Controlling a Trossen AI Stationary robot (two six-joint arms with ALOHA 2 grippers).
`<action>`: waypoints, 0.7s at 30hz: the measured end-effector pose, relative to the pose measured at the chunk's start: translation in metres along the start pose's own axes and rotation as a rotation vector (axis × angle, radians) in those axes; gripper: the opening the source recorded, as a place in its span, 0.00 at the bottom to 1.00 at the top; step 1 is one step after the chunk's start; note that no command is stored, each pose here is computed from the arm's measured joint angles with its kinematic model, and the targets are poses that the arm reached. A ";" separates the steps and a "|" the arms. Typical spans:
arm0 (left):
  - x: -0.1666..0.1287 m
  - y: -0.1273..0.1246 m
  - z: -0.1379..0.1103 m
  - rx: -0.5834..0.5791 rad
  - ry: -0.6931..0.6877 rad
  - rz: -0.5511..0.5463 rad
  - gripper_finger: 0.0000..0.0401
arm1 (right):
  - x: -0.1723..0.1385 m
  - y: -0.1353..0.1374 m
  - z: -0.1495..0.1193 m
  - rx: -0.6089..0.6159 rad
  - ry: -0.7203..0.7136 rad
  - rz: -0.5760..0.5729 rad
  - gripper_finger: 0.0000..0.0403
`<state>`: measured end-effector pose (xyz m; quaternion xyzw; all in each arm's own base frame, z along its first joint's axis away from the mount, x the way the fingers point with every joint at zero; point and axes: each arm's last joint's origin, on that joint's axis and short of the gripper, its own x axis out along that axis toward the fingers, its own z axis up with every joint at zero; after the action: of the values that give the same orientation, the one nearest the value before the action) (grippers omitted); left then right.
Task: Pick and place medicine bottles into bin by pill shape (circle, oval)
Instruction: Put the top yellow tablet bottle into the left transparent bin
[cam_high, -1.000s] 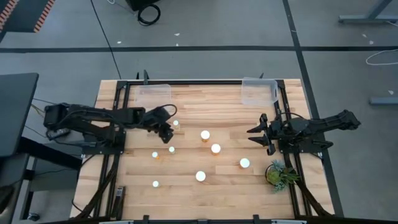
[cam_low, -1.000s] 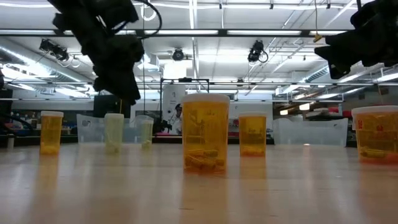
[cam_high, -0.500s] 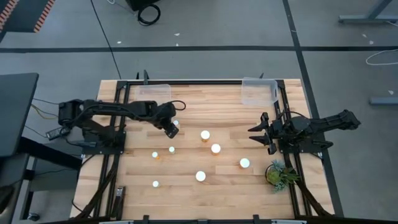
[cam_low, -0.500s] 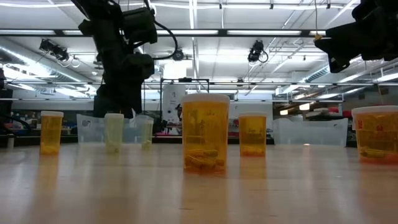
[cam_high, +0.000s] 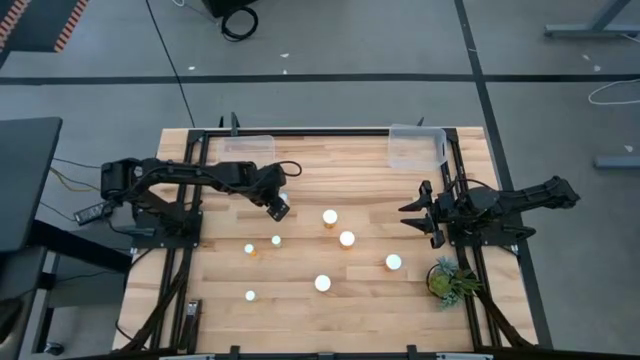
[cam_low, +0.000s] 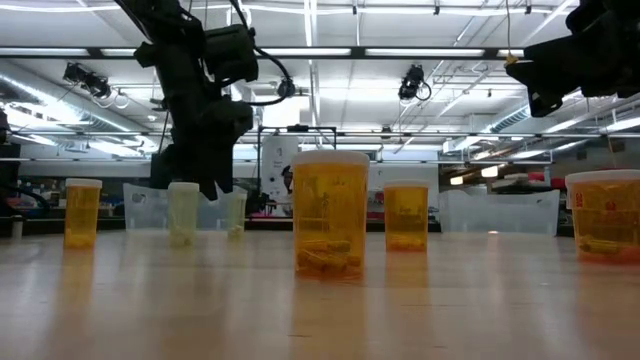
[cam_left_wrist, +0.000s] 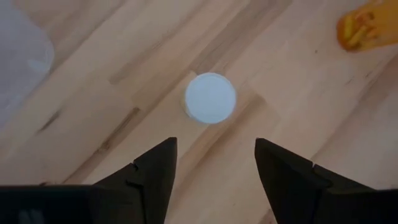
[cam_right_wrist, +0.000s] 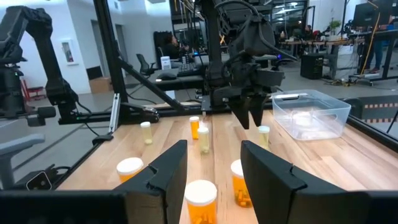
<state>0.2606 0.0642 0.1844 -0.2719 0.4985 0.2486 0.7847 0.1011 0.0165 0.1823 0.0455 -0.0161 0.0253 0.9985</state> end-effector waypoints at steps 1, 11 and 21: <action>0.002 0.000 0.000 0.010 0.000 0.006 0.57 | 0.000 0.000 0.000 0.000 0.000 0.000 0.39; 0.027 -0.004 0.003 0.046 0.000 0.022 0.57 | 0.000 0.000 0.000 -0.001 0.003 -0.001 0.39; 0.033 -0.007 0.007 0.041 -0.020 0.014 0.54 | 0.000 0.000 -0.001 -0.002 0.010 -0.001 0.39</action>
<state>0.2821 0.0680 0.1577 -0.2497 0.4976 0.2463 0.7933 0.1012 0.0165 0.1812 0.0444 -0.0110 0.0251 0.9986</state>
